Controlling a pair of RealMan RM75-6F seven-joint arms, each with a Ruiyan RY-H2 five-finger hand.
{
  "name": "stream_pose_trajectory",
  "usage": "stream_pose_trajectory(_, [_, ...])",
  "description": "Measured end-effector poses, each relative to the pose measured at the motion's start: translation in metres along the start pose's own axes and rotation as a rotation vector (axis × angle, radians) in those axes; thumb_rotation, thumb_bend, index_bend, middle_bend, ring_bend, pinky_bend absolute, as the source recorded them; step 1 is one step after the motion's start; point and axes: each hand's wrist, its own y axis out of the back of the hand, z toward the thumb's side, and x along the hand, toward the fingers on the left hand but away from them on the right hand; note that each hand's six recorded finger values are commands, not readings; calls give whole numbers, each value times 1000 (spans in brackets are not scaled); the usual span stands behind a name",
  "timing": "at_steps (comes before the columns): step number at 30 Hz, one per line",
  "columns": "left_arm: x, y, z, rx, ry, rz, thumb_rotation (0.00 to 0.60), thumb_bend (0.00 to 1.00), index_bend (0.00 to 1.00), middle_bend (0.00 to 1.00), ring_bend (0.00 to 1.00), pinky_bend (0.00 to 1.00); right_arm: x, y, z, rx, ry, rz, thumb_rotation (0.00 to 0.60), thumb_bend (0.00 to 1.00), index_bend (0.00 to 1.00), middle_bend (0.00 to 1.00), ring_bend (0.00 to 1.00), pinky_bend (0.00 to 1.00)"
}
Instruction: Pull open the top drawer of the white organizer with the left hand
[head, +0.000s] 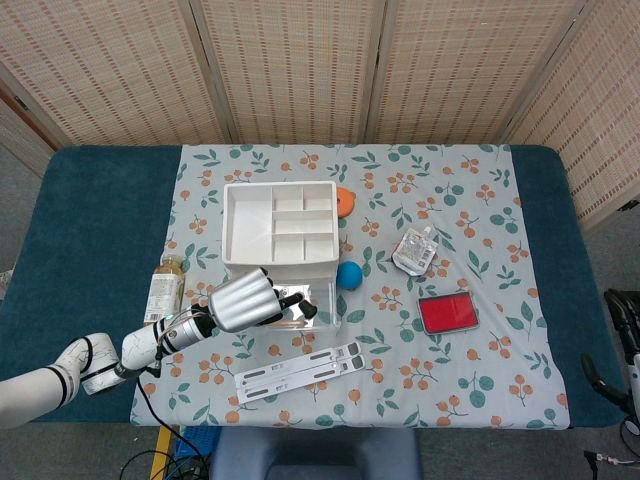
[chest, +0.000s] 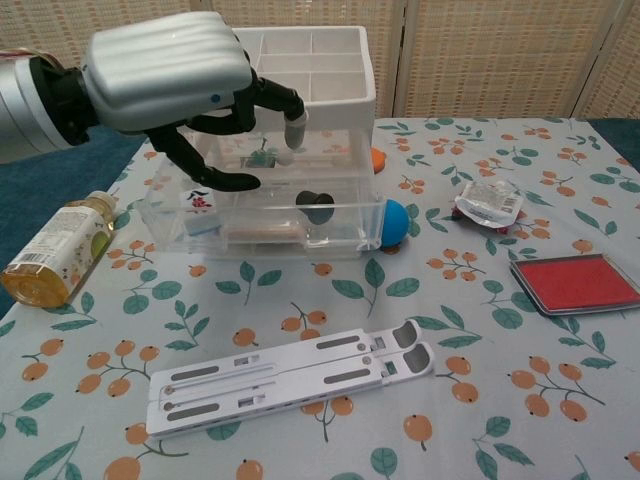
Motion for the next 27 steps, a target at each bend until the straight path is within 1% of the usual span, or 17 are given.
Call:
stream_pose_trajectory(6, [12,-5,6,17,-35,-22,600,257,411,969,1000,1000,0,2,-1,5,-5,-2,600,367,1,81,30,76])
stream_pose_trajectory(14, [28,-7,11,21,-54,-37,600,257,405,969,1000,1000,0,1,-3,4,-9,-2,600,367,1,81,30,76])
stream_pose_trajectory(21, [41,-10,18,38,-65,-73,600,257,392,969,1000,1000,1,0,-6,2,-16,-3,600,367,1,81,30,76])
stream_pose_trajectory(27, [48,-15,22,26,-59,-117,600,257,375,969,1000,1000,2,1,-9,-2,-23,-7,600,367,1,81,30,76])
